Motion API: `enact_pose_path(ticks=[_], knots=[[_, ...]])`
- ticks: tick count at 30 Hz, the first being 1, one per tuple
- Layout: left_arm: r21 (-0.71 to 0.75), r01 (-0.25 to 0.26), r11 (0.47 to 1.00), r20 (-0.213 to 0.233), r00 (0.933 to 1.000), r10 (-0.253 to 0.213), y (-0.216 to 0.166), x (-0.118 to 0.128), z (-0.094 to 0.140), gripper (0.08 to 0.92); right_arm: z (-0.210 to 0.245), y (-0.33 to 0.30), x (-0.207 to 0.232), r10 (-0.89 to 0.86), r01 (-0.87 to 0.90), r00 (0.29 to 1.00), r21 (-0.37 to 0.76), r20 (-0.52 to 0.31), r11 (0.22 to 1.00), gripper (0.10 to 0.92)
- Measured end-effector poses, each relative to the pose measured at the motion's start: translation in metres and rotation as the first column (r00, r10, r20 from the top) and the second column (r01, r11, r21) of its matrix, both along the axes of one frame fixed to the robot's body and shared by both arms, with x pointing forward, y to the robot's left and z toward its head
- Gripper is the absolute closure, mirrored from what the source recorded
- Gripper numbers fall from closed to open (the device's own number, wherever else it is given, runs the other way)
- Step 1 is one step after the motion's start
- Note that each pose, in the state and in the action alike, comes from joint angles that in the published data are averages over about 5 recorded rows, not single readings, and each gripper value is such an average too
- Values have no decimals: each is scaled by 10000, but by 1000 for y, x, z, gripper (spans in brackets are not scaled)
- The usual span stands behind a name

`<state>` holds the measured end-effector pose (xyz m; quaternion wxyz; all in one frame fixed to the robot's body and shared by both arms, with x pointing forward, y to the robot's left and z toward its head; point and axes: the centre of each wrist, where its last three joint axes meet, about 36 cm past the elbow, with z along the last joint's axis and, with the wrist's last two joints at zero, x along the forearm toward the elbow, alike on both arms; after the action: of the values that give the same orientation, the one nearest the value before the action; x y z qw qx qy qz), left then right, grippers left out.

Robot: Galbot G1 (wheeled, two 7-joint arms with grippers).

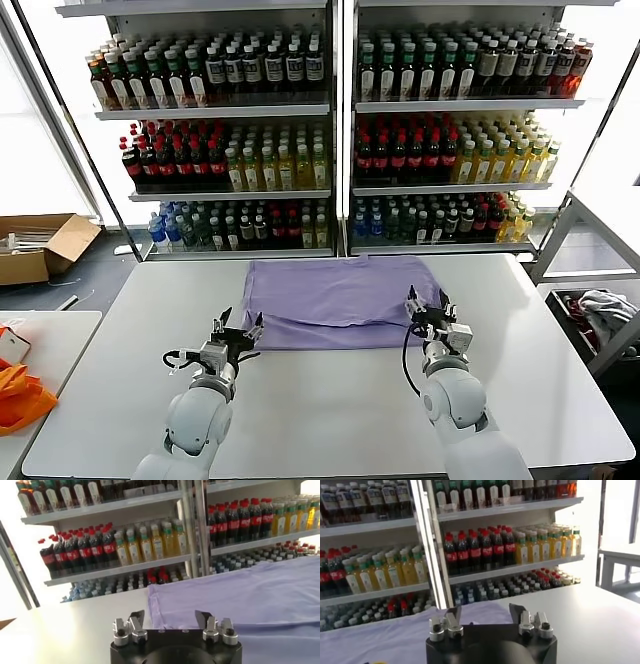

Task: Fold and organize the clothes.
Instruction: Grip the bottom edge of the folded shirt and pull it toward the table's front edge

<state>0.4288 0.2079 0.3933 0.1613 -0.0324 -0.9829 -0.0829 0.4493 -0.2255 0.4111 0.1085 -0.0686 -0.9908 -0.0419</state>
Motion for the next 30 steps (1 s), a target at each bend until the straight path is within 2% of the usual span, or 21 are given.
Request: enact_pose_path(ticks=[2,5,16,30], knots=[[15,-29,10000,-42,10000,29,-1,-5,1,209,1,-7,-6,-86,85,9999,-103,-122,9999,202],[50,-81,10000,-133,9999,82,-3,-12,2,181,0,-16,-13,-181,173,9993,-251,-318,9995,200],[143,-163,9998,-612,9980,172,-7,-21,-8,177,-5,-35,-20,-190,144,9959,-527,-889,9985,200],[252,-502,9984,-1168,9917,528,5,-15,-23,177,-26,-37,-11,55,-151,9846,-537,-1750,9984,200]])
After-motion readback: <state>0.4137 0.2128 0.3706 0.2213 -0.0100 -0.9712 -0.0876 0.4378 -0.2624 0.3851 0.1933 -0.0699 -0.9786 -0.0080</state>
